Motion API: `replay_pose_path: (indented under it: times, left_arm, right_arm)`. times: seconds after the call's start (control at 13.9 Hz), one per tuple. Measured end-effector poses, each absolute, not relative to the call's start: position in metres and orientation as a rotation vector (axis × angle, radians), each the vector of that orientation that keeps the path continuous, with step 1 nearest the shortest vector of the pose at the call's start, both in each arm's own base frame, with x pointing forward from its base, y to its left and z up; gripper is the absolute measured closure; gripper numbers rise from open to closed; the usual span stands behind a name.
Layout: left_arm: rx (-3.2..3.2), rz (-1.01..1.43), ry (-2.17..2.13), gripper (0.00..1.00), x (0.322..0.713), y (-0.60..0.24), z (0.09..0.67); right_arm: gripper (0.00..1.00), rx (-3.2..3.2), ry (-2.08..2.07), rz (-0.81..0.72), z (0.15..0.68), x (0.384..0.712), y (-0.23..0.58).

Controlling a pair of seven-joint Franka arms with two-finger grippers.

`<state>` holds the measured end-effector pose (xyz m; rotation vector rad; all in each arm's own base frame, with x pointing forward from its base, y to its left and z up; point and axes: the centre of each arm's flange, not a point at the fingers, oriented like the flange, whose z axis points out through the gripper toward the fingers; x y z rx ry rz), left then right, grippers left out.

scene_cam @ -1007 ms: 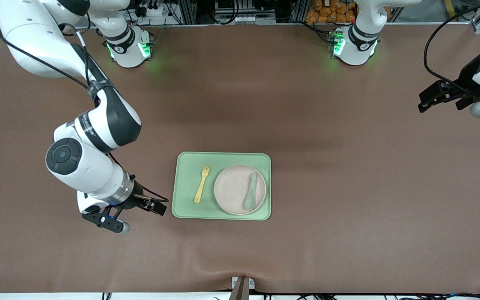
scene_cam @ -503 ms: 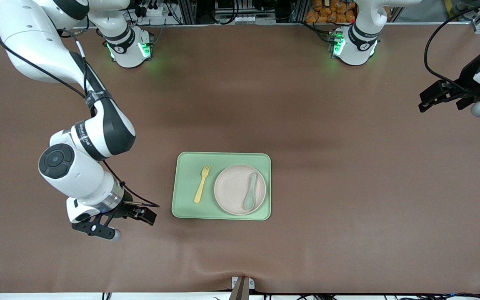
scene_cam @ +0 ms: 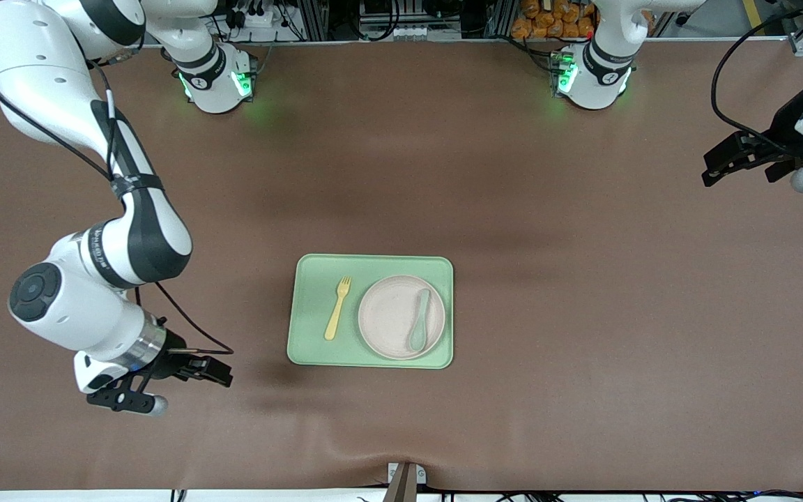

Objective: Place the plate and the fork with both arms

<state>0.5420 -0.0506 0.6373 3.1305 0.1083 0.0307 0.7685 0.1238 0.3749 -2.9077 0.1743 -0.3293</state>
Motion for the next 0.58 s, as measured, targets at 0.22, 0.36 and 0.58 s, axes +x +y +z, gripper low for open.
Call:
replay_pose_path:
  times: [0.22,0.36,0.58]
  left_arm:
    - [3.130,0.039,0.110,0.00,0.542,-0.050,0.640]
    - [3.128,0.054,0.111,0.00,0.542,-0.050,0.644]
    - [3.128,0.059,0.112,0.00,0.542,-0.049,0.646]
  right_arm:
    - [0.00,-2.905,0.131,-0.288,0.385,0.767,0.100]
    - [0.00,-2.903,0.085,-0.264,0.393,0.765,0.081]
    - [0.00,-2.913,0.014,-0.219,0.405,0.759,0.057]
